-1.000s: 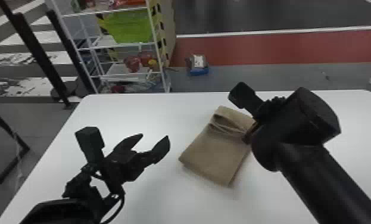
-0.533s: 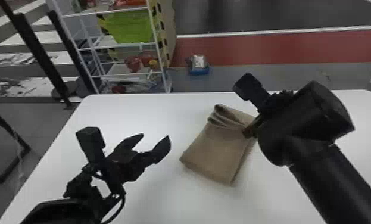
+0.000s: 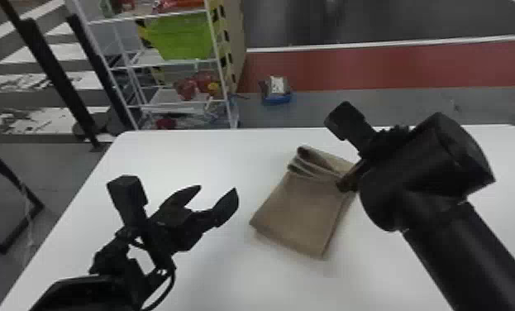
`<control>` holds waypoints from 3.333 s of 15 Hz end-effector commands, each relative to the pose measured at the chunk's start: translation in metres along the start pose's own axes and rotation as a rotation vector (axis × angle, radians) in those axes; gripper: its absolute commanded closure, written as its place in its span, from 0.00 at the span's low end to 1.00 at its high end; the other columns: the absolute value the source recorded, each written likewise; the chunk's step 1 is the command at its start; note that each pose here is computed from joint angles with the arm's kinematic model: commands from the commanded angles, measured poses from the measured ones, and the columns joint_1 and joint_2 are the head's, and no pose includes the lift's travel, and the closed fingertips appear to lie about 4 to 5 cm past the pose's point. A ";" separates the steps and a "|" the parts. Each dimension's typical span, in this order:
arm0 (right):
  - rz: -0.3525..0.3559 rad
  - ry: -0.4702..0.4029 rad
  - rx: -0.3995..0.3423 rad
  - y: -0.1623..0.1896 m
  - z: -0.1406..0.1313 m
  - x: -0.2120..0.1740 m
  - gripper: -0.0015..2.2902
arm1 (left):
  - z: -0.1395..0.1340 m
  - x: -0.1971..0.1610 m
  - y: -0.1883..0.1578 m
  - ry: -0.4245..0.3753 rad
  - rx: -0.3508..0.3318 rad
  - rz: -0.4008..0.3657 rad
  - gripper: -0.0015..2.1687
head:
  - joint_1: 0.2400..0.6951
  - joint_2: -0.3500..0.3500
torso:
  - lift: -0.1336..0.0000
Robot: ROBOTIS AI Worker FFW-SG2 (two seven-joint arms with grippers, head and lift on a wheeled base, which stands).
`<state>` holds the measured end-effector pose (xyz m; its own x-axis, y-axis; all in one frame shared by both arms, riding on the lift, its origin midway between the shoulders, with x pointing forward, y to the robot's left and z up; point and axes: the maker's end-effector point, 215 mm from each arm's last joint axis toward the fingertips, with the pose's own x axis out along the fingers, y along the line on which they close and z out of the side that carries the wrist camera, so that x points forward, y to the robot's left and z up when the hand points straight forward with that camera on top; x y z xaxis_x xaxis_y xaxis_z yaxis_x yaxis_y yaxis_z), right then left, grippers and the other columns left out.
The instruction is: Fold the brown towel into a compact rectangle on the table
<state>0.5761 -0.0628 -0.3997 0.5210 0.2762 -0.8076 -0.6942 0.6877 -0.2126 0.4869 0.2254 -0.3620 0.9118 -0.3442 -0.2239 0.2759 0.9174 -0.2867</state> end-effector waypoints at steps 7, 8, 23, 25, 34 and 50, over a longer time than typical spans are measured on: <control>-0.014 0.046 -0.028 0.003 -0.013 0.014 0.43 | -0.001 0.000 0.000 0.000 -0.003 0.000 0.01 | 1.00 0.73 | 0.00; -0.015 0.045 -0.026 0.001 -0.012 0.013 0.43 | -0.001 0.000 0.000 0.001 -0.004 0.000 0.01 | 1.00 0.73 | 0.00; -0.059 0.039 0.011 -0.014 -0.015 0.012 0.36 | -0.002 0.001 -0.002 0.002 -0.004 -0.003 0.01 | 1.00 0.72 | 0.00; -0.075 0.040 0.011 -0.018 -0.015 0.012 0.36 | -0.002 0.001 -0.002 0.002 -0.004 -0.003 0.01 | 1.00 0.71 | 0.00; -0.122 0.034 0.023 -0.031 -0.013 0.009 0.34 | -0.002 0.001 -0.002 0.002 -0.003 -0.002 0.01 | 1.00 0.69 | 0.00; -0.123 -0.064 0.096 -0.051 0.017 -0.017 0.56 | 0.004 0.000 -0.009 -0.003 0.006 -0.017 0.01 | 1.00 0.68 | 0.00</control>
<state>0.6107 -0.0941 -0.3753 0.6225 0.2085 -0.7543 -0.5775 0.7729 -0.2629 0.4861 0.2197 -0.3571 0.9087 -0.3557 -0.2185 0.2901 0.9145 -0.2820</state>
